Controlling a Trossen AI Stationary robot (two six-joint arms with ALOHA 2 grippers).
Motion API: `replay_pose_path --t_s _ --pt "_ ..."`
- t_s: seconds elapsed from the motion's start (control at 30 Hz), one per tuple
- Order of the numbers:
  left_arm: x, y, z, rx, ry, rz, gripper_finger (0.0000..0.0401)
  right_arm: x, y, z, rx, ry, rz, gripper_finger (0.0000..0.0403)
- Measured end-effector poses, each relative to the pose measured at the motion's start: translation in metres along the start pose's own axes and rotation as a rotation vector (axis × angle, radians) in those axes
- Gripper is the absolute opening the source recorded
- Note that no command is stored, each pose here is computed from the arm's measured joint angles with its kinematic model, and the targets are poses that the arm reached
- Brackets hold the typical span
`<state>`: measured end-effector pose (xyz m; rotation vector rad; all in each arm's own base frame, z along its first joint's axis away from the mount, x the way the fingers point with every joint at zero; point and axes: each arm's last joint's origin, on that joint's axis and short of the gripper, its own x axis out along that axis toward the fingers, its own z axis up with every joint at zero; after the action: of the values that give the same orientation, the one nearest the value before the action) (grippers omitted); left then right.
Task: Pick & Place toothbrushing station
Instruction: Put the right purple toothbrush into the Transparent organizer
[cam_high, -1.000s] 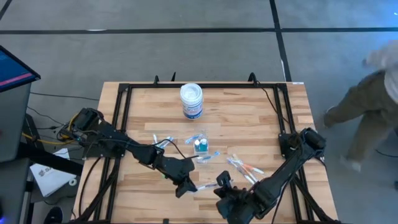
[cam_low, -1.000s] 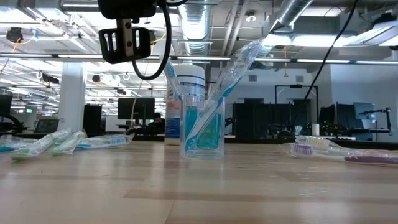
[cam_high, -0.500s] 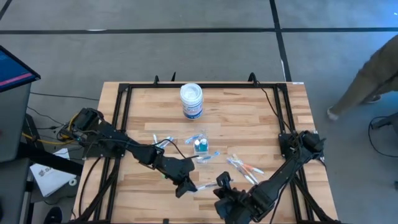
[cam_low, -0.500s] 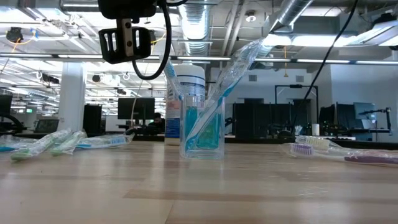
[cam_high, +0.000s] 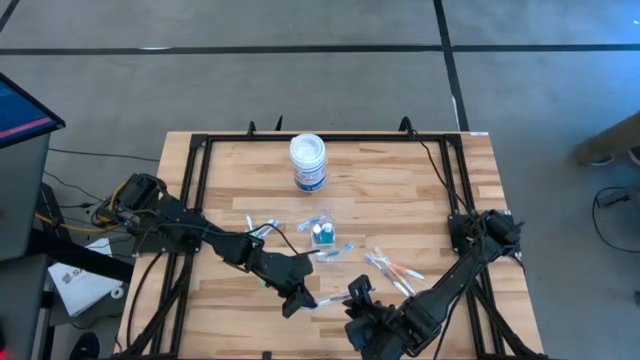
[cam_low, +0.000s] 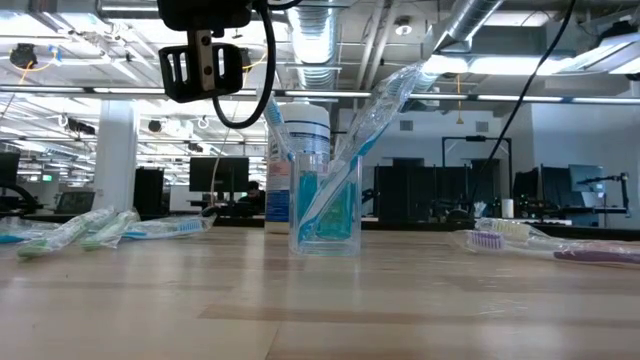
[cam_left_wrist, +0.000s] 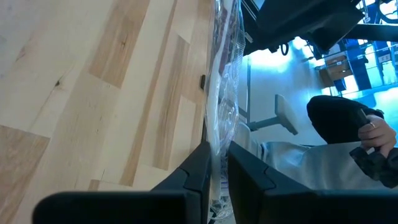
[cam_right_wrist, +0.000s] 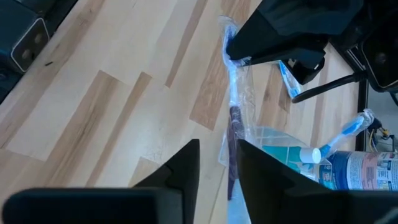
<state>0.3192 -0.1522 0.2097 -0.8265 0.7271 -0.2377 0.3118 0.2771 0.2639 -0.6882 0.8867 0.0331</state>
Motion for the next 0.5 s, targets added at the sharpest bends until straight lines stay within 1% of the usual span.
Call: replay_pose_path --t_s 0.4,0.5 --pt "0.000 0.000 0.000 0.000 0.000 0.000 0.0037 0.007 -0.009 0.000 0.020 0.015 -0.007 0.0139" --pt "0.000 0.000 0.000 0.000 0.000 0.000 0.0038 0.009 -0.011 0.000 0.027 0.024 0.027 0.0154"
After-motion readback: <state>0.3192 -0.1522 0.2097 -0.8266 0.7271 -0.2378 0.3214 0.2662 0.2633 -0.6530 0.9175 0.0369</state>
